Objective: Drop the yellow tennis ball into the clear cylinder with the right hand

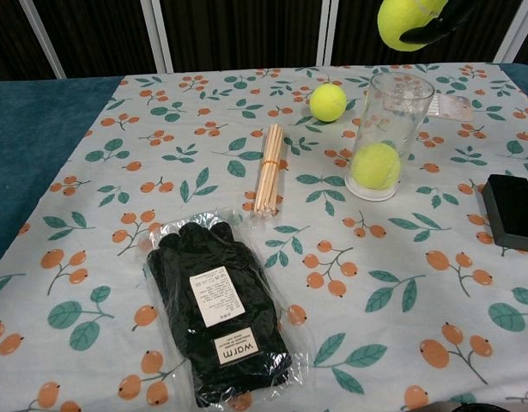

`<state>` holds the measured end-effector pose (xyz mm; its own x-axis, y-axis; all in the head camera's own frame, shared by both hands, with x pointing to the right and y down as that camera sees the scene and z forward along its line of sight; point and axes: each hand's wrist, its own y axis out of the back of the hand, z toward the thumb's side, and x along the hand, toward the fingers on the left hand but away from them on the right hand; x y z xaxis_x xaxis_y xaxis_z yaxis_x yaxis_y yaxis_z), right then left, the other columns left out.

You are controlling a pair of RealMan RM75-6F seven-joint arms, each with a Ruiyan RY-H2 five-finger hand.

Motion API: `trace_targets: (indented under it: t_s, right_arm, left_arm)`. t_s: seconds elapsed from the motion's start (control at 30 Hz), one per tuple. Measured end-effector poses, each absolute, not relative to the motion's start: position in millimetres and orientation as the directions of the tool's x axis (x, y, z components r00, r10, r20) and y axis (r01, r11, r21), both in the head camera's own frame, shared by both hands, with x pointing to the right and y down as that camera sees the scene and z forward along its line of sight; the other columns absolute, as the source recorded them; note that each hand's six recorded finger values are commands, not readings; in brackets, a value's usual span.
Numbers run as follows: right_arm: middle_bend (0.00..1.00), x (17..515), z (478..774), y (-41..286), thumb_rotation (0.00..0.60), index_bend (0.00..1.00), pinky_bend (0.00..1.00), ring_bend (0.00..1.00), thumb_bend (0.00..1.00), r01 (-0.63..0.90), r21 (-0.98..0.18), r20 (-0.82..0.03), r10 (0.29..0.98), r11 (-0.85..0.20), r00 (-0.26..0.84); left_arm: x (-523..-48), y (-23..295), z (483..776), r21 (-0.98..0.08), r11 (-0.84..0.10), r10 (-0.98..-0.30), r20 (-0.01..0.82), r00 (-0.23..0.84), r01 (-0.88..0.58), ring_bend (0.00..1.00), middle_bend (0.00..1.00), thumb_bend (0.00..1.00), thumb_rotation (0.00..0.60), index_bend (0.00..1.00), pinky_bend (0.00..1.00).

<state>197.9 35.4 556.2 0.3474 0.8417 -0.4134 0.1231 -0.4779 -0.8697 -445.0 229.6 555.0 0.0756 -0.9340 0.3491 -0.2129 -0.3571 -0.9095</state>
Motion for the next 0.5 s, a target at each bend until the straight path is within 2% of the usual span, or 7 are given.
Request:
trace_targets:
  t_s: [0.5]
  right_arm:
    - [0.3,199.4,553.2,38.1,0.6,0.38,0.59,0.48,0.4,0.123,-0.873,-0.408,0.844,-0.473,0.349]
  left_arm:
    - [-444.3,231.9,553.1,-0.911,-0.356,-0.934,0.347,0.081,-0.209,0.0,0.0,0.25,0.6,0.0,0.0]
